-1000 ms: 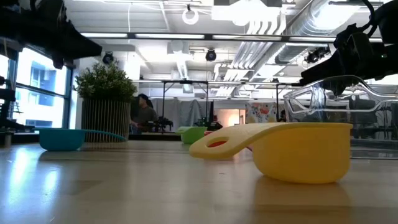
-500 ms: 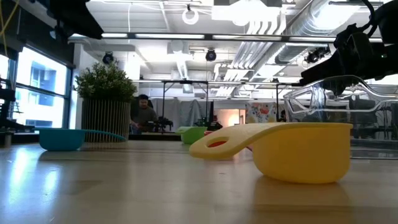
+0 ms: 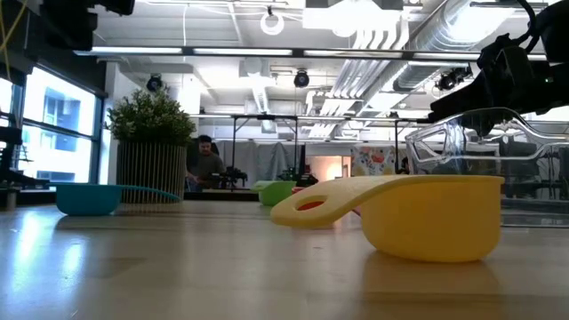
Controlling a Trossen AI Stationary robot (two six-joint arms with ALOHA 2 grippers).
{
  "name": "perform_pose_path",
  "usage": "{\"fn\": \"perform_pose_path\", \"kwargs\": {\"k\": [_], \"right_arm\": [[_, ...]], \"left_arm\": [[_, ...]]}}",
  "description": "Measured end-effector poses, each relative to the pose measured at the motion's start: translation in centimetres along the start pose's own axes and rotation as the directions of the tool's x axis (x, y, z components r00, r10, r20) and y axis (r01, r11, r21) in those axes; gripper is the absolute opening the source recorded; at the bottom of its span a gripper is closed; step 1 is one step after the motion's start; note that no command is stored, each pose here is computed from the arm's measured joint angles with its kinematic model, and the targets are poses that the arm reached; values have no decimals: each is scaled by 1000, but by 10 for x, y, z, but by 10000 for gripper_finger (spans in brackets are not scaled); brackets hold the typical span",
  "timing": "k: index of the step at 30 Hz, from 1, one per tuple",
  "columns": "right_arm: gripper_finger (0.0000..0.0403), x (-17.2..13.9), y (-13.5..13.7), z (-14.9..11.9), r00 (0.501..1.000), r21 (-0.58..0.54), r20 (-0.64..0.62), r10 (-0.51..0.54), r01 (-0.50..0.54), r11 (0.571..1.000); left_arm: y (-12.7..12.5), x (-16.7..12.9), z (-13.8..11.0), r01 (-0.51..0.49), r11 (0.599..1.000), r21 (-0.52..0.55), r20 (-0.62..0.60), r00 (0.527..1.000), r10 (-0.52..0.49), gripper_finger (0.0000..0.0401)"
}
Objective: Nest measuring cups in basket
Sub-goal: Move the orange measuring cup to the center of the table
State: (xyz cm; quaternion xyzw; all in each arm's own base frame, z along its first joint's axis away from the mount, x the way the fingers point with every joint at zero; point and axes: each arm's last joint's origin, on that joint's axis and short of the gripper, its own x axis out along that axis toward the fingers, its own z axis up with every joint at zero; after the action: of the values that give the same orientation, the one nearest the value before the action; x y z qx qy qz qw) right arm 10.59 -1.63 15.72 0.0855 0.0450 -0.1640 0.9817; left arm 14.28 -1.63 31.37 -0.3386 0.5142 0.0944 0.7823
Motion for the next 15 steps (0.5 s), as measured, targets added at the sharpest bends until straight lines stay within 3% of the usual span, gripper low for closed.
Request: {"fn": "perform_pose_path", "kwargs": {"k": [5,15], "right_arm": [[174,0,0,0,1000,0,-1,0,0,1000],[174,0,0,0,1000,0,0,0,0,1000]], "left_arm": [[-15,8,-13,32,999,-9,-121,992,-32,67],[-36,10,-46,70,996,62,-235,970,-54,67]]}}
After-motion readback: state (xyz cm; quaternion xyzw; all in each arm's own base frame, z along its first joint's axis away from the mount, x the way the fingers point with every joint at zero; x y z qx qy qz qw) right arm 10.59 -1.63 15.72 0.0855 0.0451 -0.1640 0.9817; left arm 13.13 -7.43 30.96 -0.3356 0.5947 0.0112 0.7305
